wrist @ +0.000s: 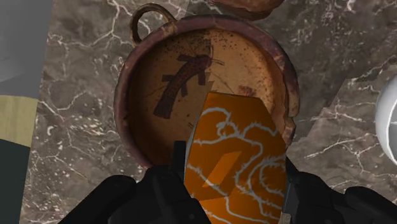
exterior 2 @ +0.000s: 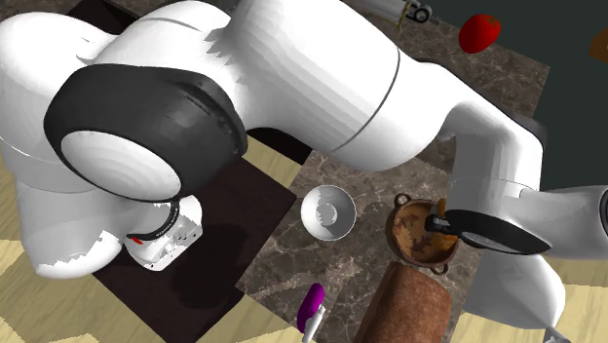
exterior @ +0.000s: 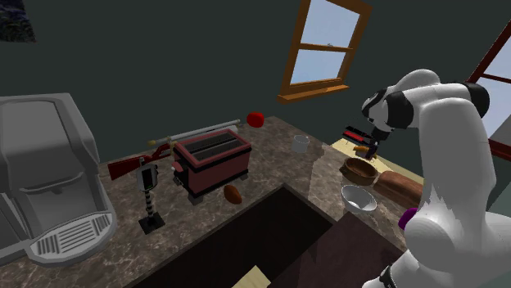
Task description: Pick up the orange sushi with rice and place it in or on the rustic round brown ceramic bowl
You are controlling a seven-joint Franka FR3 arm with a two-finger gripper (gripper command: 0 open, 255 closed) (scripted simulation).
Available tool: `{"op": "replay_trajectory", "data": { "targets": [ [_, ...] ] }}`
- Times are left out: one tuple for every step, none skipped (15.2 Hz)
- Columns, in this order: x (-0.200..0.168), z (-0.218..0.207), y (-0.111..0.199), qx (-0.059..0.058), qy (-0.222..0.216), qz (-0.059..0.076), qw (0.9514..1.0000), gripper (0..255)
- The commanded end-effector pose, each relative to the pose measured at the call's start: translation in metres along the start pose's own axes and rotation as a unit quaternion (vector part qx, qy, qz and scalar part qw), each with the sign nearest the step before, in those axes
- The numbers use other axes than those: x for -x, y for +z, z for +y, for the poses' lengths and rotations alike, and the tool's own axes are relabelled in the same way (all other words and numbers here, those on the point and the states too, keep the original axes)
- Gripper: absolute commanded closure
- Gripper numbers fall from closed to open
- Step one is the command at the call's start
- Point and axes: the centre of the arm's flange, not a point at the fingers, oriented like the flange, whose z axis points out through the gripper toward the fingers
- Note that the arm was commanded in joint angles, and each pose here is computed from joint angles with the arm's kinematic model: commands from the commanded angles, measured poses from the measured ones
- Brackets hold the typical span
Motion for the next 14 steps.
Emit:
{"op": "replay_trajectory", "data": {
  "targets": [
    [0.001, 0.004, 0.009, 0.0, -0.001, 0.0, 1.0, 255],
    [0.001, 0.004, 0.014, 0.0, -0.001, 0.0, 1.0, 255],
    [0.001, 0.005, 0.019, 0.0, -0.001, 0.0, 1.0, 255],
    [0.001, 0.005, 0.024, 0.0, -0.001, 0.0, 1.0, 255],
    [0.001, 0.005, 0.03, 0.0, -0.001, 0.0, 1.0, 255],
    [0.001, 0.005, 0.035, 0.0, -0.001, 0.0, 1.0, 255],
    [0.001, 0.005, 0.04, 0.0, -0.001, 0.0, 1.0, 255],
    [0.001, 0.005, 0.046, 0.0, -0.001, 0.0, 1.0, 255],
    [0.001, 0.005, 0.051, 0.0, -0.001, 0.0, 1.0, 255],
    [0.001, 0.005, 0.056, 0.0, -0.001, 0.0, 1.0, 255],
    [0.001, 0.005, 0.061, 0.0, -0.001, 0.0, 1.0, 255],
    [0.001, 0.005, 0.065, 0.0, -0.001, 0.0, 1.0, 255],
    [0.001, 0.005, 0.065, 0.0, -0.001, 0.0, 1.0, 255],
    [0.001, 0.005, 0.065, 0.0, -0.001, 0.0, 1.0, 255]
  ]
}}
